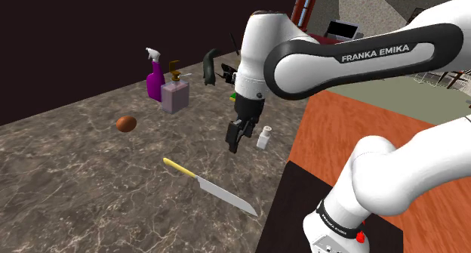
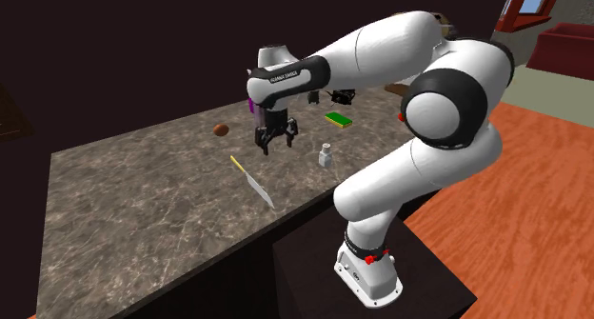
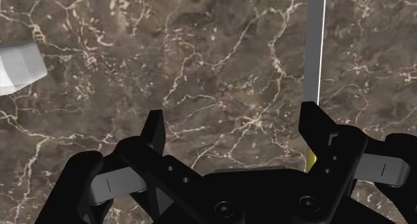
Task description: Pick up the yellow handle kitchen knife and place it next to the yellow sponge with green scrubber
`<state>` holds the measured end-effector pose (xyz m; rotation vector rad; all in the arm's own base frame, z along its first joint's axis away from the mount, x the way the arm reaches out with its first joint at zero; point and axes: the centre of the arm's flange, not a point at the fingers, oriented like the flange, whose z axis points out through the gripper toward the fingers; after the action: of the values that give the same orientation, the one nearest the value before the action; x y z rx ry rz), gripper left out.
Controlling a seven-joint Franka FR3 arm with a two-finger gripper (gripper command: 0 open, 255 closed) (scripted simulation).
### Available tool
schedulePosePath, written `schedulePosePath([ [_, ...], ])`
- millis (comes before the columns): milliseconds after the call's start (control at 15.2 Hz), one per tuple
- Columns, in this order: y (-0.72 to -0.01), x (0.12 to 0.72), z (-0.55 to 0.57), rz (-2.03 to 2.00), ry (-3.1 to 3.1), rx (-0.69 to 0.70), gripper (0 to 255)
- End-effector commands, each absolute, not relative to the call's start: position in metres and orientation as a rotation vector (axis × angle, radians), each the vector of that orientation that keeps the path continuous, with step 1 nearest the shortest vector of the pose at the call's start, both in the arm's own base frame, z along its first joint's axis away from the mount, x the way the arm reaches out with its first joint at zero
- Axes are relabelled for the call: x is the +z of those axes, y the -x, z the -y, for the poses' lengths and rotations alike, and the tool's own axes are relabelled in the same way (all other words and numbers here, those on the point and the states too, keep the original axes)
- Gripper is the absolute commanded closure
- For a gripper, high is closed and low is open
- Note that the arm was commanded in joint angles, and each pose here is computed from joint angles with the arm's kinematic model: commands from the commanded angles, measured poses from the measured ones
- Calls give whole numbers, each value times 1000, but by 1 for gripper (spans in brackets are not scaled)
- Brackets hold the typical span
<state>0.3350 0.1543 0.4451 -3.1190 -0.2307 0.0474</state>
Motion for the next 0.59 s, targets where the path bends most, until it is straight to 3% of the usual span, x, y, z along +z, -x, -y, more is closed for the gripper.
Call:
schedulePosePath([
  [0,-338,429,-175,255,3114,40,0],
  [528,-352,370,-260,350,3099,21,0],
])
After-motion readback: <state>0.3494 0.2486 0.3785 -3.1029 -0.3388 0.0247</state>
